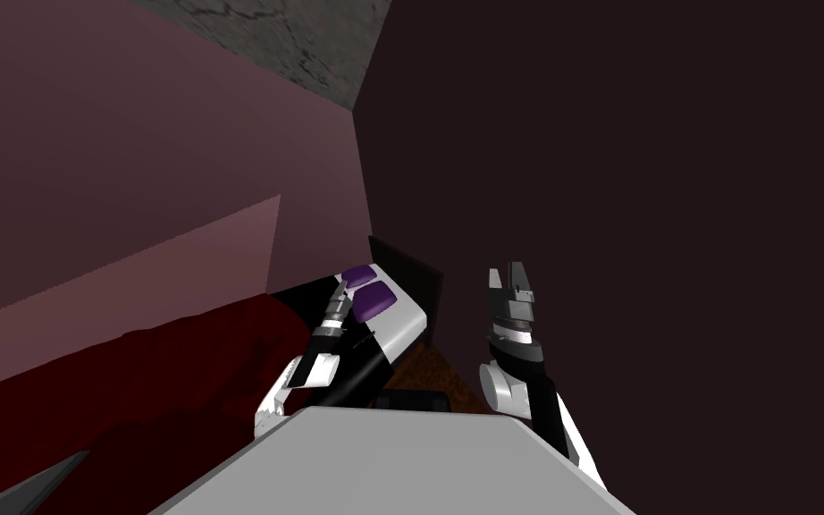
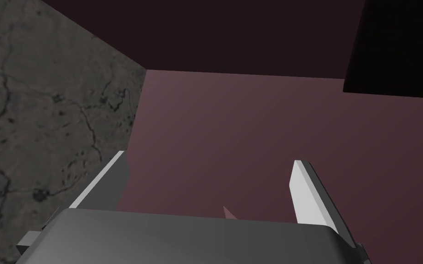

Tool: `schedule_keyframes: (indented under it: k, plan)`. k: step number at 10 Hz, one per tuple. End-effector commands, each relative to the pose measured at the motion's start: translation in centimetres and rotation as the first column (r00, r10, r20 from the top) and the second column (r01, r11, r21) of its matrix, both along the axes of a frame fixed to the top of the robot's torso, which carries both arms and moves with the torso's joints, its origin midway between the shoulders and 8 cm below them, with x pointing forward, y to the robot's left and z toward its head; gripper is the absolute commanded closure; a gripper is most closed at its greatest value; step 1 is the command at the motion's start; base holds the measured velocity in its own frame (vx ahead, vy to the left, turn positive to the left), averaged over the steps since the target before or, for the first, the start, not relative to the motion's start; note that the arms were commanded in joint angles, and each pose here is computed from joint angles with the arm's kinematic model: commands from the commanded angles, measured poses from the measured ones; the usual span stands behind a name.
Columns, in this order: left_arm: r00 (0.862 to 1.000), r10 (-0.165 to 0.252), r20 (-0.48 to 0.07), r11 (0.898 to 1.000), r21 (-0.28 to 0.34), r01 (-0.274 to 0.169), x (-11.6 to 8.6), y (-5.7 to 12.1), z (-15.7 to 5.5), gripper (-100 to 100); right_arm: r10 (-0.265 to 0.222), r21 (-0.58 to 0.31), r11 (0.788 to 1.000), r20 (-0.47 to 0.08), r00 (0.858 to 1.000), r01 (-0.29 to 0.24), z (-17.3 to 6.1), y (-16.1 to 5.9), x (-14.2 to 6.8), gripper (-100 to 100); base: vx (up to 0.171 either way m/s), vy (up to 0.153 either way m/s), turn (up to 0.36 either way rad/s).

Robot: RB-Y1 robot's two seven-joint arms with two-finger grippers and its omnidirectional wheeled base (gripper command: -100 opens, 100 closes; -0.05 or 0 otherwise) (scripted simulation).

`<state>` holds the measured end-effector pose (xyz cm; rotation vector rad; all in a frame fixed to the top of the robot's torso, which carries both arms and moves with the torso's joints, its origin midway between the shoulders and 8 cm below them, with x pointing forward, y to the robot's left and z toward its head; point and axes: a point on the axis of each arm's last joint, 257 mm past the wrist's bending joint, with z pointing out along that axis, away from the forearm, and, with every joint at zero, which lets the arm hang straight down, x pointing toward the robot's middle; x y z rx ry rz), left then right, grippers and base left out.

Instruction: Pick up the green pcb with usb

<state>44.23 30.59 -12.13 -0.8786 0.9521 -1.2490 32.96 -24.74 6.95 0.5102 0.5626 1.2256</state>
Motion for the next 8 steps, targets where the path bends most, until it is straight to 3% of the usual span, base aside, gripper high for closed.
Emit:
schedule_keyframes:
  k: [1, 5, 7, 8]
  plan:
    - [0.998, 0.02, -0.06, 1.0, -0.017, -0.021, 0.8, 1.5, -2.3, -100, 0.0, 0.0, 1.0, 0.0, 1.0, 0.0, 0.0, 0.0, 0.0, 0, 0.072, -0.023, 0.047]
    - [0.984, 0.05, -0.169, 0.997, -0.042, -0.058, 1.9, 3.1, -7.0, -100, 0.0, 0.0, 1.0, 0.0, 1.0, 0.0, 0.0, 0.0, 0.0, 0, 0.046, -0.023, 0.025]
    - [0.979, 0.055, -0.196, 0.997, -0.044, -0.065, 1.8, 3.4, -8.4, -100, 0.0, 0.0, 1.0, 0.0, 1.0, 0.0, 0.0, 0.0, 0.0, 0, 0.026, -0.014, 0.009]
    - [0.969, 0.066, -0.236, 0.995, -0.056, -0.081, 2.2, 4.1, -10.1, -100, 0.0, 0.0, 1.0, 0.0, 1.0, 0.0, 0.0, 0.0, 0.0, 0, 0.029, -0.014, 0.035]
